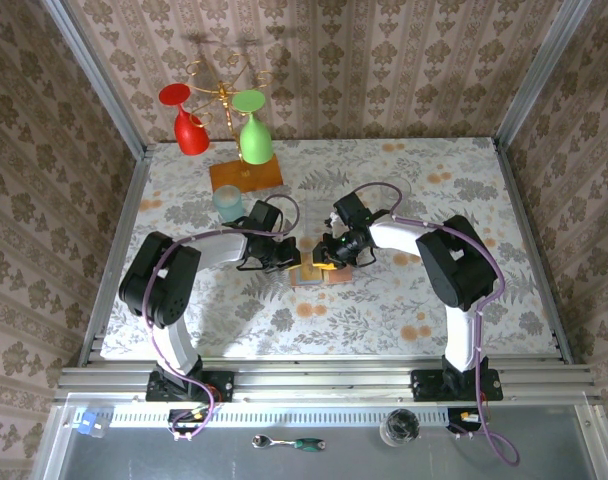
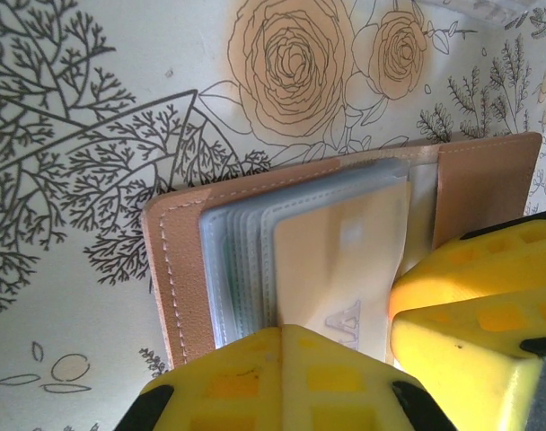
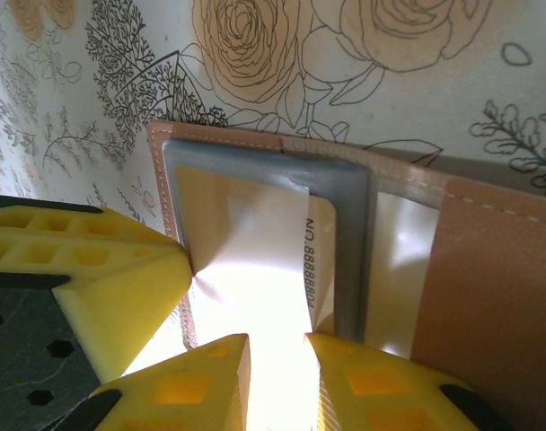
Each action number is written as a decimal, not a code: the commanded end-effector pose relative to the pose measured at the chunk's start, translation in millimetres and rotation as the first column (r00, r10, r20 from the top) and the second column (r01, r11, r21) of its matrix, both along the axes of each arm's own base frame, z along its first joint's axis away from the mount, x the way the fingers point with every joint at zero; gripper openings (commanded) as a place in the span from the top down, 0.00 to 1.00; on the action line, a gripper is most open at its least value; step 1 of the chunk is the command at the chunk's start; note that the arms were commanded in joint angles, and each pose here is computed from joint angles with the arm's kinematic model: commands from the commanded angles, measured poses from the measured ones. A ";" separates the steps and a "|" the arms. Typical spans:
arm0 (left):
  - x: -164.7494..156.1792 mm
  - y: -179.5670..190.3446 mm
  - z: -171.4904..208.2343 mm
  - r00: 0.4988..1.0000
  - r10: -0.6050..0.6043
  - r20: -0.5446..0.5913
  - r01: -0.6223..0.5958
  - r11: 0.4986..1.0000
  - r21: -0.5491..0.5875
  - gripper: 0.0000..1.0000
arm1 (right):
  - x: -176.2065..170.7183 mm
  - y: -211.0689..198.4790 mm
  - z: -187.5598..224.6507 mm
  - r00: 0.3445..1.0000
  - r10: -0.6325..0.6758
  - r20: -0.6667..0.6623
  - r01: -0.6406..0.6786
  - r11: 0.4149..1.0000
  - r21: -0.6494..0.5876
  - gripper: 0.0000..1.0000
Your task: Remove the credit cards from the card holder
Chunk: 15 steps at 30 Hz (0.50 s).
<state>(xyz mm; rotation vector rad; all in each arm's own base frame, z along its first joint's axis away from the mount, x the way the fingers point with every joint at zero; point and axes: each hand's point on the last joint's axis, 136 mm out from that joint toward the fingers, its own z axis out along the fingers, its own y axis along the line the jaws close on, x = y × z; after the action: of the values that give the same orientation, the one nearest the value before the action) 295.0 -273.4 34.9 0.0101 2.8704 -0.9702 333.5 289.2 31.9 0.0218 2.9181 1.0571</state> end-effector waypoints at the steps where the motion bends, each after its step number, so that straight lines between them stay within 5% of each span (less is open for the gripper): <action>1: -6.1 12.8 -13.1 1.000 -0.002 -0.029 0.004 0.998 0.062 1.00 | -3.1 -18.0 -13.3 1.000 -0.012 -0.009 0.011 0.993 -0.117 0.75; 15: -4.0 15.0 -15.2 1.000 -0.001 -0.028 0.003 0.998 0.065 1.00 | 5.2 -15.2 14.0 0.998 -0.008 0.067 0.014 0.996 -0.088 0.74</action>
<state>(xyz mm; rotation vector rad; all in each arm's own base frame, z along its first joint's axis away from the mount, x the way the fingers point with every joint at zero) 296.2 -272.2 35.0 0.0193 2.8662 -0.9675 337.4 280.8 34.1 0.0177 2.9088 0.9684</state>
